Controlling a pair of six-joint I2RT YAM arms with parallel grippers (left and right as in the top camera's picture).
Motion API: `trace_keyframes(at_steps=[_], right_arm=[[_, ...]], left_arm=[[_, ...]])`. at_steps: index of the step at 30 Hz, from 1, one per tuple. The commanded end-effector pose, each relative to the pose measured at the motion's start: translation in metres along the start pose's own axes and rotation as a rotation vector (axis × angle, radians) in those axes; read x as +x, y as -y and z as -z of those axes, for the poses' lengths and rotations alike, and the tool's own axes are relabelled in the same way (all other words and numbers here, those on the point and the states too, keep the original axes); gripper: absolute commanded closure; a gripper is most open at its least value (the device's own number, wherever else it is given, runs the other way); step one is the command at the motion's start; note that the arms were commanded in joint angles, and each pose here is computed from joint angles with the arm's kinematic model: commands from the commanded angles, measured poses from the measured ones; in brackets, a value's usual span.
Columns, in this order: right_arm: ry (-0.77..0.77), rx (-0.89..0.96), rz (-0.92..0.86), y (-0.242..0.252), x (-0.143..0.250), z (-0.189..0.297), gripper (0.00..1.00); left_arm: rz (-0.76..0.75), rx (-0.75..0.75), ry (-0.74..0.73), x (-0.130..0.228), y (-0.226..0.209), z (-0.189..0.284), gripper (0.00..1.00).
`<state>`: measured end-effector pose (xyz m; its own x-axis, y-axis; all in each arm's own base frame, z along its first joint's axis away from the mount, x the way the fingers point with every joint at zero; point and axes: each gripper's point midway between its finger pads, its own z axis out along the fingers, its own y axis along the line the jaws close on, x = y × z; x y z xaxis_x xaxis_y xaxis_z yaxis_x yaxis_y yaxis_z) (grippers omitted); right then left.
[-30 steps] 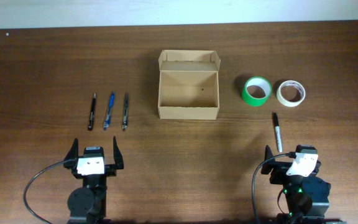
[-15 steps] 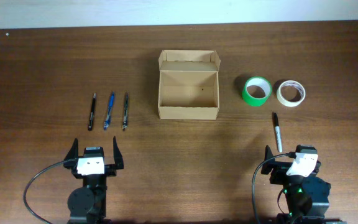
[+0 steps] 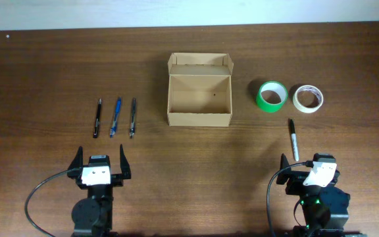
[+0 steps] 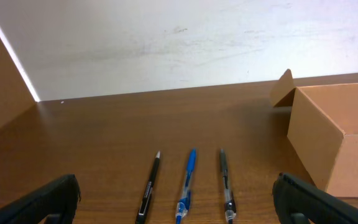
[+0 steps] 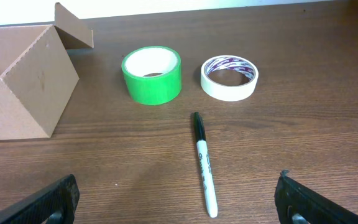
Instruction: Pack container
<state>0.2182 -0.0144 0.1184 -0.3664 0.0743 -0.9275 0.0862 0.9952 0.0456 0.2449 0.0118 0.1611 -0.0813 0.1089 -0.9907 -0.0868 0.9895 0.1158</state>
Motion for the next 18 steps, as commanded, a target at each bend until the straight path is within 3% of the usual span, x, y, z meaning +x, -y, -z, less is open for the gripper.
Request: trace_keyframes(at_steps=[1,3,6,10,13,18], right_arm=[[0.007,0.037,-0.009,0.007,0.000,-0.001,0.01],[0.014,0.032,-0.011,0.006,-0.002,-0.001,0.01],[-0.001,-0.141,-0.010,-0.024,0.001,0.001,0.01],[-0.007,-0.277,-0.009,-0.046,0.002,0.006,0.01],[0.052,-0.385,0.004,-0.064,-0.013,0.013,0.01],[0.118,-0.463,0.024,-0.078,-0.045,0.034,0.01]], left_arm=[[-0.001,0.016,-0.001,0.002,0.003,0.000,0.01],[-0.001,0.020,-0.003,0.002,0.003,0.000,0.01],[0.002,0.140,-0.004,0.003,0.024,0.001,0.01],[0.116,0.157,-0.021,0.004,0.027,0.002,0.01],[0.203,0.156,-0.095,0.009,0.027,0.006,0.01],[0.190,0.152,-0.270,0.008,0.023,0.024,0.01]])
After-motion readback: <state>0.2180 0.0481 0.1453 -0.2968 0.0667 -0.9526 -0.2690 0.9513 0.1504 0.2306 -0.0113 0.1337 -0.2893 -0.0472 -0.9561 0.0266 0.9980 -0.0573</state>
